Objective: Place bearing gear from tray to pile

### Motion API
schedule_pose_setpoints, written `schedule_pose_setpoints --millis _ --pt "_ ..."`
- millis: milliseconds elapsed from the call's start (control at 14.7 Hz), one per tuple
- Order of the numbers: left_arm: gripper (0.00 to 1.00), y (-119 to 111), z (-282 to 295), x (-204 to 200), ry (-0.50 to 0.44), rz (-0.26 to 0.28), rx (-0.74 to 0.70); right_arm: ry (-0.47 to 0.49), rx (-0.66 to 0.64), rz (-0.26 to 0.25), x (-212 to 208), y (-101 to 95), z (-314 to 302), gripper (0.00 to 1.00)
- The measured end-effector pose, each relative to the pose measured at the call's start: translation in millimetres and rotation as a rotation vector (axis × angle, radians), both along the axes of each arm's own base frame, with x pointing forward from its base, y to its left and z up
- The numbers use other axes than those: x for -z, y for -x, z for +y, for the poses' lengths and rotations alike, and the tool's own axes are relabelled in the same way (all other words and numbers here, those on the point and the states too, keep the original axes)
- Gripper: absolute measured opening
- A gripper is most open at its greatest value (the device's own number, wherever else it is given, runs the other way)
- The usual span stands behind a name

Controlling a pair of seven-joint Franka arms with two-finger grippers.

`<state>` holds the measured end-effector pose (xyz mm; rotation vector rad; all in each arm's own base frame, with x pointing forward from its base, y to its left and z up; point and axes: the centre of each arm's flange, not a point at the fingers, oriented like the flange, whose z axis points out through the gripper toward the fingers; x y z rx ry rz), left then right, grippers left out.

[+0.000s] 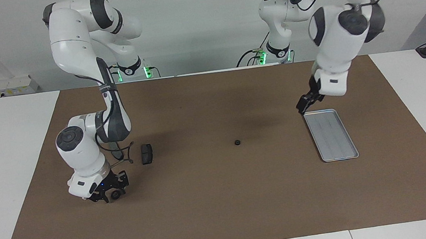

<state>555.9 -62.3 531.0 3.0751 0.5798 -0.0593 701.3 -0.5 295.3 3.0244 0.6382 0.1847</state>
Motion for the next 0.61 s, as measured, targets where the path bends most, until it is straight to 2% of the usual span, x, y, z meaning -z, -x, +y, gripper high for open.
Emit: schedule_pose_setpoints --millis 68,136,341,478,614 --pt "1.00 7.3 20.8 -10.7 0.005 0.007 0.038 -0.002 0.008 0.008 -2.2 0.7 5.0 0.96" --pt "1.00 13.6 35.8 -18.4 0.009 0.012 0.069 -0.003 0.032 0.028 -7.8 3.2 14.2 1.00" --pt "1.00 22.0 62.6 -26.2 0.015 0.025 0.109 -0.005 0.187 0.088 -49.4 19.0 81.0 1.00" --pt "1.00 20.7 63.2 -24.5 0.016 0.021 0.127 -0.003 0.332 0.109 -81.1 41.1 155.0 1.00" --pt "1.00 18.1 64.1 -23.1 0.013 0.015 0.127 -0.010 0.481 0.104 -99.8 67.8 231.4 1.00"
